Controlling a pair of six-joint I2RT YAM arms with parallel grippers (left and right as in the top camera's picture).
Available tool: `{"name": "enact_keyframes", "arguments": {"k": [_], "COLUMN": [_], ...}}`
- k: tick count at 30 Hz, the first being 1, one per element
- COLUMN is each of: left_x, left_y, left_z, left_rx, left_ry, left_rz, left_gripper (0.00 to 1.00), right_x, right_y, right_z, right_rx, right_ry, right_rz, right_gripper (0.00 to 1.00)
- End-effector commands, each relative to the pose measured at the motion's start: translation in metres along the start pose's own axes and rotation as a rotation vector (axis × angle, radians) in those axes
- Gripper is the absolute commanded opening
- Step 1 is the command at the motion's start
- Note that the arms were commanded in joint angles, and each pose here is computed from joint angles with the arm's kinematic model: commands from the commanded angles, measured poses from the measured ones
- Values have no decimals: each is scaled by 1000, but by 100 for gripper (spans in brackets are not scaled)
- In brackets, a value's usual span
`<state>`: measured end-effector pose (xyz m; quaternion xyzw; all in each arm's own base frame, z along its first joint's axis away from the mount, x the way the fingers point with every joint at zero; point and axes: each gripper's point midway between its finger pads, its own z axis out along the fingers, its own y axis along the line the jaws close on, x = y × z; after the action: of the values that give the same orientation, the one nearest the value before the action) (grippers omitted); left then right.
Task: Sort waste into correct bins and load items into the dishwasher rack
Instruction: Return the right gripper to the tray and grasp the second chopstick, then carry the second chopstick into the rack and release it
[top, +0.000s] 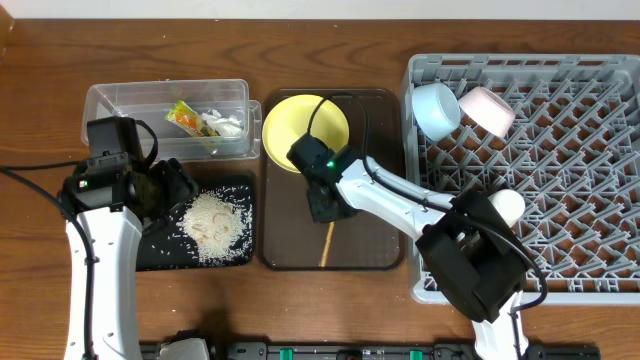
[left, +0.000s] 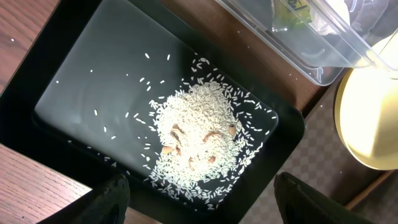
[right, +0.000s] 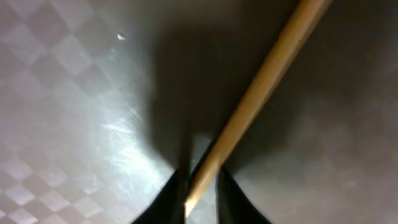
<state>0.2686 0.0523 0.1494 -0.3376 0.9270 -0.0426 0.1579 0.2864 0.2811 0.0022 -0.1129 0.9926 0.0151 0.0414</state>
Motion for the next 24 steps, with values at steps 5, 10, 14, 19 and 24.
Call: {"name": "enact_keyframes", "arguments": {"k": [5, 10, 14, 19, 24], "left_x": [-2, -2, -2, -2, -2], "left_y": [0, 0, 0, 0, 0], "left_z": [-2, -2, -2, -2, -2], "left_rx": [2, 2, 2, 2, 2], "left_ry": [-9, -9, -9, -9, -9], "left_rz": [-7, -7, -7, -7, -7], "left_gripper": [77, 77, 77, 77, 77], "right_x": [2, -10, -29, -45, -35], "right_y": [-20, -30, -49, -80, -124], "right_z": [0, -15, -50, -109, -147], "right_rx": [49, 22, -16, -52, -24], "right_ry": [36, 8, -74, -202, -231], "right_rz": [91, 136, 129, 98, 83], "right_gripper": [1, 1, 1, 1, 1]}}
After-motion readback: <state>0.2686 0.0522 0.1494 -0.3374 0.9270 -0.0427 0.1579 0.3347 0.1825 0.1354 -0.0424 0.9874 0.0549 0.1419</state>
